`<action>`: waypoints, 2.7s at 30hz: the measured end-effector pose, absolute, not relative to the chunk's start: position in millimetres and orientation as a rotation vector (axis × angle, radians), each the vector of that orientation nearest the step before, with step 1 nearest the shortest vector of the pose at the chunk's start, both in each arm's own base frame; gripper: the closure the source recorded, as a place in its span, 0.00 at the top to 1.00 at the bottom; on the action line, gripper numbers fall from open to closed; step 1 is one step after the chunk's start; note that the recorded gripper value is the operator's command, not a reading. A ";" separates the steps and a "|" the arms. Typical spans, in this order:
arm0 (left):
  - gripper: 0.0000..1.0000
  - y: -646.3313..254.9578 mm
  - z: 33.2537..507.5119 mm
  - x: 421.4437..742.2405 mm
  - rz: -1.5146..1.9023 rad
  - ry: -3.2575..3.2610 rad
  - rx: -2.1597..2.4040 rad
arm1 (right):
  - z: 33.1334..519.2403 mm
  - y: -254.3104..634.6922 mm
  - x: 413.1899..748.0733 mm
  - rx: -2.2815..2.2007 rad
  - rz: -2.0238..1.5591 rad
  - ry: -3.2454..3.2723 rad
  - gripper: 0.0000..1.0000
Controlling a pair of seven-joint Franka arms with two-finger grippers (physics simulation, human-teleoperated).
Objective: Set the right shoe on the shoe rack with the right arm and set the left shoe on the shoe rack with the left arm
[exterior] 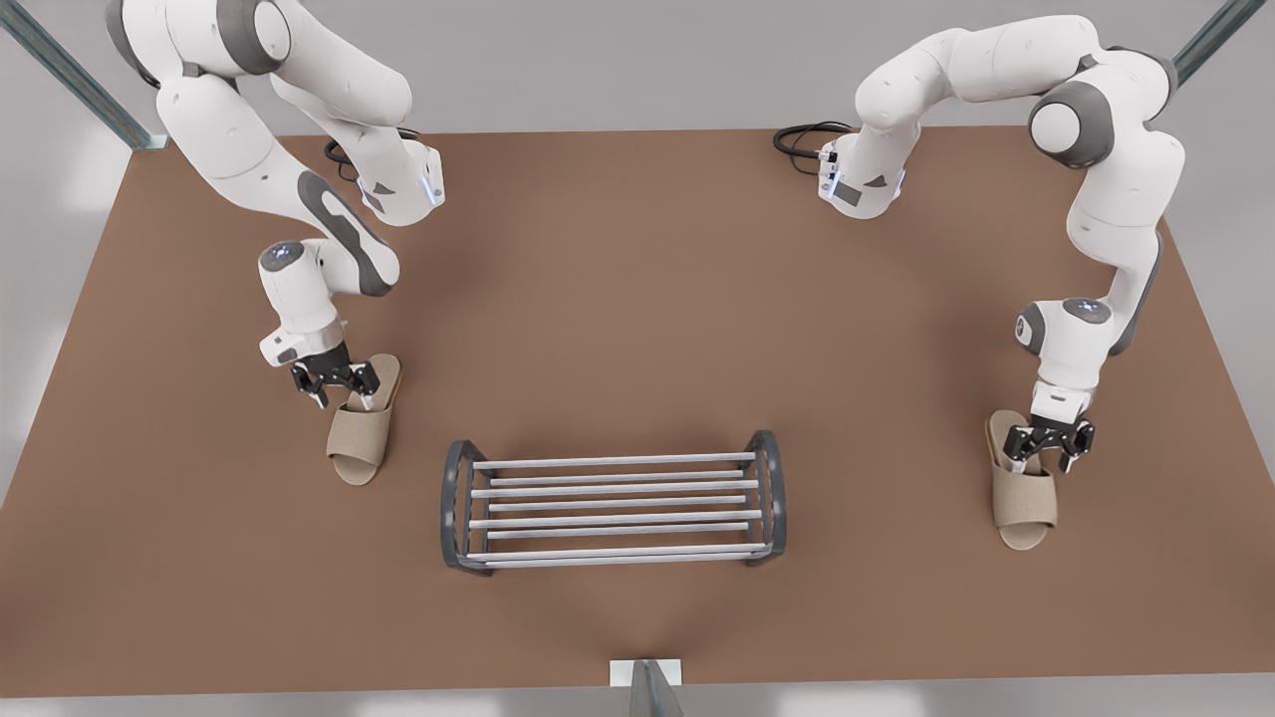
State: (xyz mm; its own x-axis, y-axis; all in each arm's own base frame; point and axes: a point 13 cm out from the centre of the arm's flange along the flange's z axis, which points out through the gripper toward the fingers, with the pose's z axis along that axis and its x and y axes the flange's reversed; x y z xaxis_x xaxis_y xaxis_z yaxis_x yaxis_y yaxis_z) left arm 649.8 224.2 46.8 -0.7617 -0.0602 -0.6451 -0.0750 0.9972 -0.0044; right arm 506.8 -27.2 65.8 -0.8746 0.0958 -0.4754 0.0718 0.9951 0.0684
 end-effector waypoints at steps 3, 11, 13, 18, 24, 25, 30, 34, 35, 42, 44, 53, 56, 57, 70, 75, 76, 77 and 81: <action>0.99 223.2 45.6 651.5 0.027 2.438 -0.091 | 65.7 -27.3 509.7 0.120 0.067 2.637 1.00; 0.99 231.1 50.5 661.2 0.041 2.419 -0.078 | 65.1 -26.1 515.2 0.121 0.070 2.632 1.00; 0.99 235.0 57.5 667.9 0.051 2.403 -0.075 | 65.9 -26.2 519.4 0.122 0.072 2.627 1.00; 0.99 239.9 65.1 675.4 0.062 2.386 -0.071 | 65.1 -28.9 521.5 0.130 0.070 2.625 1.00; 0.99 236.0 58.6 679.4 0.056 2.388 -0.065 | 65.8 -37.3 527.5 0.152 0.066 2.616 1.00; 0.98 236.0 58.5 679.7 0.056 2.387 -0.065 | 64.9 -39.0 529.4 0.157 0.066 2.615 1.00; 0.49 237.4 59.0 679.3 0.059 2.387 -0.056 | 64.1 -40.6 531.3 0.166 0.067 2.613 0.99; 0.33 241.0 61.7 679.4 0.064 2.383 -0.060 | 64.0 -42.4 531.2 0.176 0.066 2.613 0.62; 0.27 242.5 62.8 679.5 0.066 2.382 -0.063 | 63.9 -43.5 531.0 0.180 0.066 2.613 0.59; 0.21 246.0 85.1 689.0 0.051 2.343 -0.120 | 65.7 -49.9 531.4 0.198 0.061 2.608 0.36; 0.21 229.6 97.6 699.9 0.019 2.319 -0.124 | 67.3 -53.4 531.8 0.206 0.059 2.604 0.35; 0.21 146.4 226.7 747.4 -0.035 2.225 -0.063 | 81.9 -67.6 545.4 0.245 0.051 2.565 0.21; 0.21 75.7 281.3 760.2 -0.032 2.238 0.019 | 92.7 -70.4 554.1 0.250 0.047 2.541 0.21; 0.21 48.0 292.4 762.5 -0.036 2.249 0.047 | 96.6 -71.3 558.6 0.253 0.047 2.531 0.21; 0.21 -296.2 427.5 748.5 0.025 2.375 0.223 | 110.2 -68.8 570.2 0.286 0.063 2.498 0.21; 0.21 -406.6 415.7 697.9 0.156 2.424 0.240 | 119.3 -86.2 572.3 0.325 0.049 2.476 0.21; 0.21 -416.9 408.1 694.5 0.204 2.423 0.221 | 122.0 -87.0 573.4 0.326 0.048 2.472 0.21; 0.21 -423.8 393.1 690.9 0.261 2.425 0.202 | 125.4 -87.6 574.7 0.326 0.046 2.466 0.21; 0.21 -421.7 350.2 701.2 0.466 2.370 0.075 | 140.5 -89.8 579.8 0.325 0.039 2.440 0.21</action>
State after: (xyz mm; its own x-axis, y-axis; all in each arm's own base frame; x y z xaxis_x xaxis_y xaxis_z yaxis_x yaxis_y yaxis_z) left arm 701.2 -421.7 350.2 -0.7466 0.1815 -0.6401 -0.0746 0.9332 0.3516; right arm 579.8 -89.8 140.5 -0.7469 0.2425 -0.6192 0.2226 0.9686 0.1109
